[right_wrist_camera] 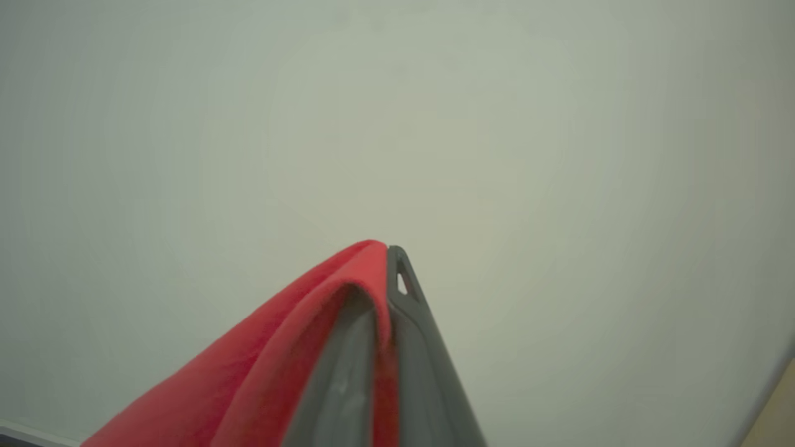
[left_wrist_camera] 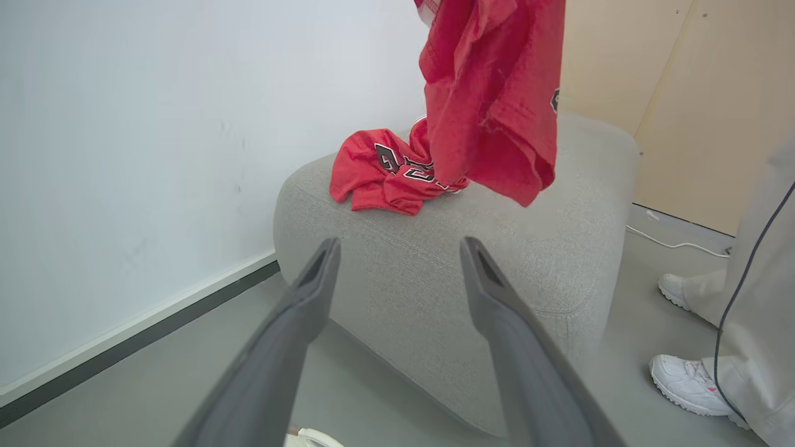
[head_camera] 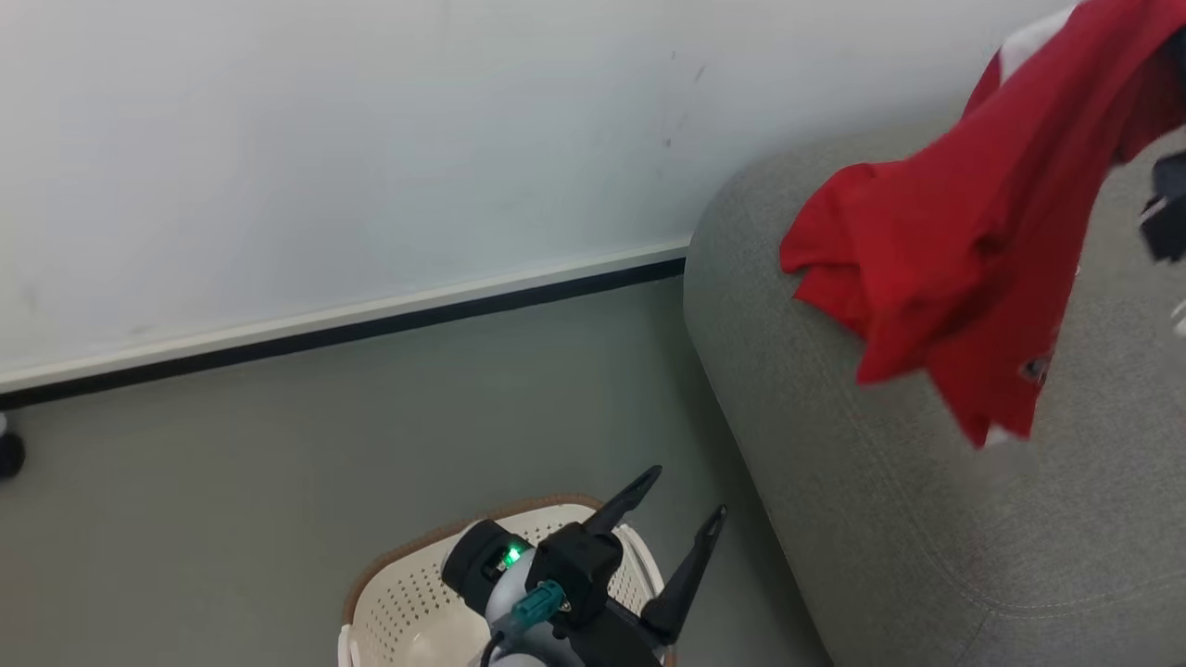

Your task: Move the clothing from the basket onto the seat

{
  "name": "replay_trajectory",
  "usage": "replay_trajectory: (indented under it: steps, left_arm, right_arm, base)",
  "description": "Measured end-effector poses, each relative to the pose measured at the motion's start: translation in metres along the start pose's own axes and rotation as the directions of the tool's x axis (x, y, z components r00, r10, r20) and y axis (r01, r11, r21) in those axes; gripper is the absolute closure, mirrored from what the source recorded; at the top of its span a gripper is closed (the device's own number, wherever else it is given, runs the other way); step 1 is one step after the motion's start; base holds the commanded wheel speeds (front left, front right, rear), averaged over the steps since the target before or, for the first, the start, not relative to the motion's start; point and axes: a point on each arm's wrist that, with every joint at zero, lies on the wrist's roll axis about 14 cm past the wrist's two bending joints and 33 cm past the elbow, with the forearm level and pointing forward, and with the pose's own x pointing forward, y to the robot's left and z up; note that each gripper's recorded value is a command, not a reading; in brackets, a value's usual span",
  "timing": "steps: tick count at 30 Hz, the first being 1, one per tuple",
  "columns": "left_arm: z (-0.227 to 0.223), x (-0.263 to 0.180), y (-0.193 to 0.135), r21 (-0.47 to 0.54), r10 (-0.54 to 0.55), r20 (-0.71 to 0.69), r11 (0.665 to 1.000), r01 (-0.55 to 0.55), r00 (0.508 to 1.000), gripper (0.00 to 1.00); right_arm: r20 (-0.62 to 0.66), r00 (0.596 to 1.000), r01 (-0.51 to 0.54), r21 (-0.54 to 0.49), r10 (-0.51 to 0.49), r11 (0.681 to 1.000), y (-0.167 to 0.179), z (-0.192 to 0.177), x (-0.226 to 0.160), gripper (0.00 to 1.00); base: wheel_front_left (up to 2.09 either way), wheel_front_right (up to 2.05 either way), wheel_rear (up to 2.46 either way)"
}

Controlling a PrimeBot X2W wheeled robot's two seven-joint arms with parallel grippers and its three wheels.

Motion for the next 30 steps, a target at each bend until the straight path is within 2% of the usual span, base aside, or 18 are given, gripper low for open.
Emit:
replay_trajectory:
  steps: [3, 7, 14, 23, 24, 30]
  left_arm:
    - [0.001, 0.0, 0.019, 0.015, 0.028, 0.008, 0.999, -0.028, 1.0, 0.0]
    - [0.0, -0.001, 0.042, 0.013, 0.067, 0.011, 0.998, -0.068, 0.998, 0.0]
    - [-0.002, 0.003, 0.068, 0.003, 0.091, 0.024, 0.996, -0.091, 0.996, 0.0]
    - [-0.001, 0.021, 0.09, -0.012, 0.093, 0.067, 0.996, -0.093, 0.993, 0.0]
    - [-0.001, 0.021, 0.09, -0.012, 0.093, 0.067, 0.996, -0.093, 0.993, 0.0]
    - [-0.01, 0.031, 0.104, -0.004, 0.085, 0.071, 0.996, -0.085, 0.994, 0.0]
  right_arm:
    - [0.006, 0.999, 0.042, -0.06, -0.042, 0.997, -0.026, 0.01, 0.026, 1.0]
    - [0.0, 0.994, 0.106, -0.065, -0.106, 0.992, -0.051, 0.013, 0.055, 1.0]
    - [-0.081, 0.978, 0.182, -0.094, -0.19, 0.979, -0.086, -0.017, 0.084, 1.0]
    - [-0.245, 0.949, 0.166, -0.146, -0.198, 0.975, -0.082, -0.098, 0.096, 1.0]
    - [-0.245, 0.949, 0.166, -0.146, -0.198, 0.975, -0.082, -0.098, 0.096, 1.0]
    - [-0.366, 0.919, 0.09, -0.159, -0.144, 0.983, -0.052, -0.163, 0.095, 1.0]
  base:
    - [0.0, 0.0, 0.0]
    - [0.0, 0.0, 0.0]
    - [0.0, 0.0, 0.0]
    - [0.0, 0.0, 0.0]
    - [0.0, 0.0, 0.0]
    - [0.0, 0.0, 0.0]
